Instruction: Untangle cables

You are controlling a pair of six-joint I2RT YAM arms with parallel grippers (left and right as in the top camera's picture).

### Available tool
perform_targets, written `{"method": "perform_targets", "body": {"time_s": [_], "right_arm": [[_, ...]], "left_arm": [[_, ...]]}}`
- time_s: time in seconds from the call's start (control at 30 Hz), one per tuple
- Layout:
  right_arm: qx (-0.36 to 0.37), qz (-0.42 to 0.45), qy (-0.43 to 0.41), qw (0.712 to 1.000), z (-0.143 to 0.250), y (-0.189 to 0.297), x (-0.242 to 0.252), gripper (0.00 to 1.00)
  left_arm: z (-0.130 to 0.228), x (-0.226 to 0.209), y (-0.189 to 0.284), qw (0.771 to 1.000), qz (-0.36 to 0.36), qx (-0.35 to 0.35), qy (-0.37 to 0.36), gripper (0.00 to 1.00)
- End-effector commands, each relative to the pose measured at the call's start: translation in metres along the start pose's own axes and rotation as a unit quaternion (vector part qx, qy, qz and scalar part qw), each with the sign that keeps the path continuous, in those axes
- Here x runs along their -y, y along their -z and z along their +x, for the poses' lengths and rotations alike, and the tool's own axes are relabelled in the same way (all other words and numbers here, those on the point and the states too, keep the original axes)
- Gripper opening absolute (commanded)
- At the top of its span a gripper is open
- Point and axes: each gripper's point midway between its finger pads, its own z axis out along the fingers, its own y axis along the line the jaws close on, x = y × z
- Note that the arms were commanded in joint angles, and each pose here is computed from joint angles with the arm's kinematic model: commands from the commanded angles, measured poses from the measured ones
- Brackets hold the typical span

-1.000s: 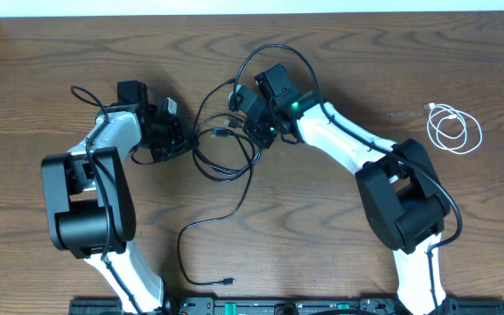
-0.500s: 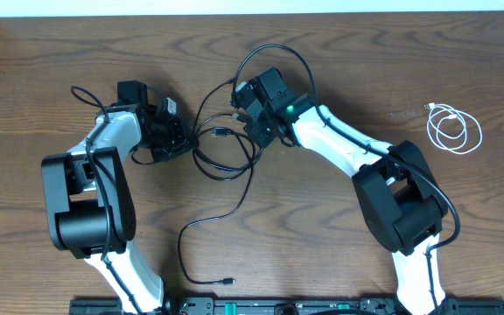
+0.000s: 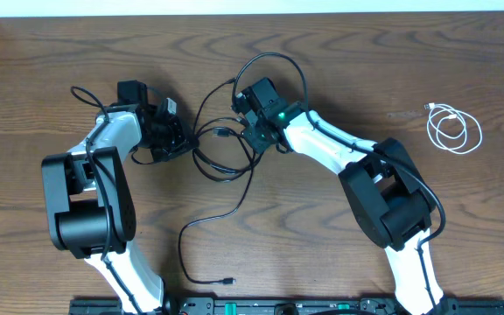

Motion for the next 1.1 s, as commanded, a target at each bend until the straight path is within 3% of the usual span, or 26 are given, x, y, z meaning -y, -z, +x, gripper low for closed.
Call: {"method": "perform_targets", "body": {"time_s": [0.0, 0.23, 0.3, 0.4, 0.7, 0.93, 1.07], "right_arm": [[-0.005, 0.058, -0.053, 0.997, 0.006, -0.003, 0.019, 0.01], [-0.004, 0.087, -0.086, 0.992, 0.007, -0.002, 0.029, 0.1], [-0.004, 0.086, -0.086, 0.993, 0.007, -0.002, 0.028, 0.29], [-0.004, 0.081, -0.086, 0.993, 0.007, -0.002, 0.027, 0.45], [0.011, 0.074, -0.089, 0.993, -0.003, 0.003, 0.029, 0.48], [0.07, -0.124, -0.035, 0.989, -0.044, 0.036, -0.023, 0.49], [0.07, -0.164, -0.016, 0.984, -0.042, 0.039, -0.037, 0.48]], "left_arm": [[0.002, -0.005, 0.0, 1.0, -0.01, -0.002, 0.004, 0.08], [0.002, -0.005, 0.0, 1.0, -0.011, -0.002, 0.004, 0.08], [0.002, -0.005, 0.0, 1.0, -0.01, -0.002, 0.004, 0.08], [0.002, -0.005, 0.0, 1.0, -0.011, -0.002, 0.004, 0.08], [0.002, -0.005, 0.0, 1.0, -0.011, -0.002, 0.004, 0.08], [0.002, -0.005, 0.0, 1.0, -0.01, -0.002, 0.004, 0.08], [0.002, -0.005, 0.0, 1.0, -0.01, -0.002, 0.004, 0.08]]}}
